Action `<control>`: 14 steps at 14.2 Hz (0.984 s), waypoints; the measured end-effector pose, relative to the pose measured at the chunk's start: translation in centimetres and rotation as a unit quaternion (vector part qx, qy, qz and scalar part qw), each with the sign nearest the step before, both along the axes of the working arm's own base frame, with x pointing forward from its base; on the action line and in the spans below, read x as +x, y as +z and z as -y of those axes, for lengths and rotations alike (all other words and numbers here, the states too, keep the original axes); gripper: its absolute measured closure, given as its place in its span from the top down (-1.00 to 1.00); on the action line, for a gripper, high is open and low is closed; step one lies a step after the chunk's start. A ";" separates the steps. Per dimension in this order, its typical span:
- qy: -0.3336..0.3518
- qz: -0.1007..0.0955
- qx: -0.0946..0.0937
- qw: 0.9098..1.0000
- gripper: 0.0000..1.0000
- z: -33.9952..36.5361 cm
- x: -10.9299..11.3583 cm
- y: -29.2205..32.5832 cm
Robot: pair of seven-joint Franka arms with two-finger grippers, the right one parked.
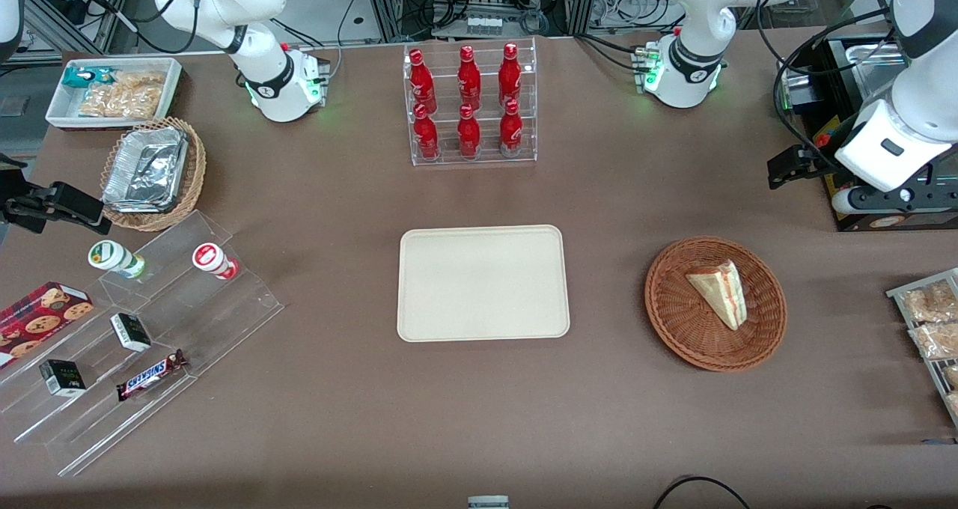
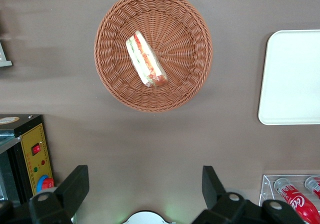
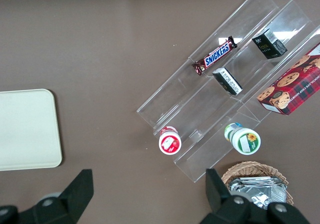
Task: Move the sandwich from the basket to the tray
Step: 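Move the left gripper down over the sandwich in the wicker basket, then lower the open left gripper around the wrapped sandwich and close it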
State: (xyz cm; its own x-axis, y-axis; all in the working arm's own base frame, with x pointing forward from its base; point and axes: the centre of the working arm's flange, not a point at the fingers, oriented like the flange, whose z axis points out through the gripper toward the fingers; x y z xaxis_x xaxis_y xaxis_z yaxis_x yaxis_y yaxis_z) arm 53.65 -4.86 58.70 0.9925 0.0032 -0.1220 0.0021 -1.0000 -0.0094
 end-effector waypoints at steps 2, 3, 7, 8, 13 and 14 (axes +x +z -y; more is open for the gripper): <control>0.000 -0.001 0.000 1.000 1.00 0.0 0.1 -0.2; 0.000 -0.004 0.000 1.000 1.00 0.0 0.2 -0.5; 0.000 -0.058 0.003 0.998 1.00 0.1 2.1 -6.5; 0.000 -0.074 0.004 0.997 1.00 0.1 2.8 -8.9; 0.001 -0.070 0.001 0.998 1.00 0.2 4.8 -19.2; 0.002 -0.063 0.001 0.998 1.00 0.1 4.5 -20.7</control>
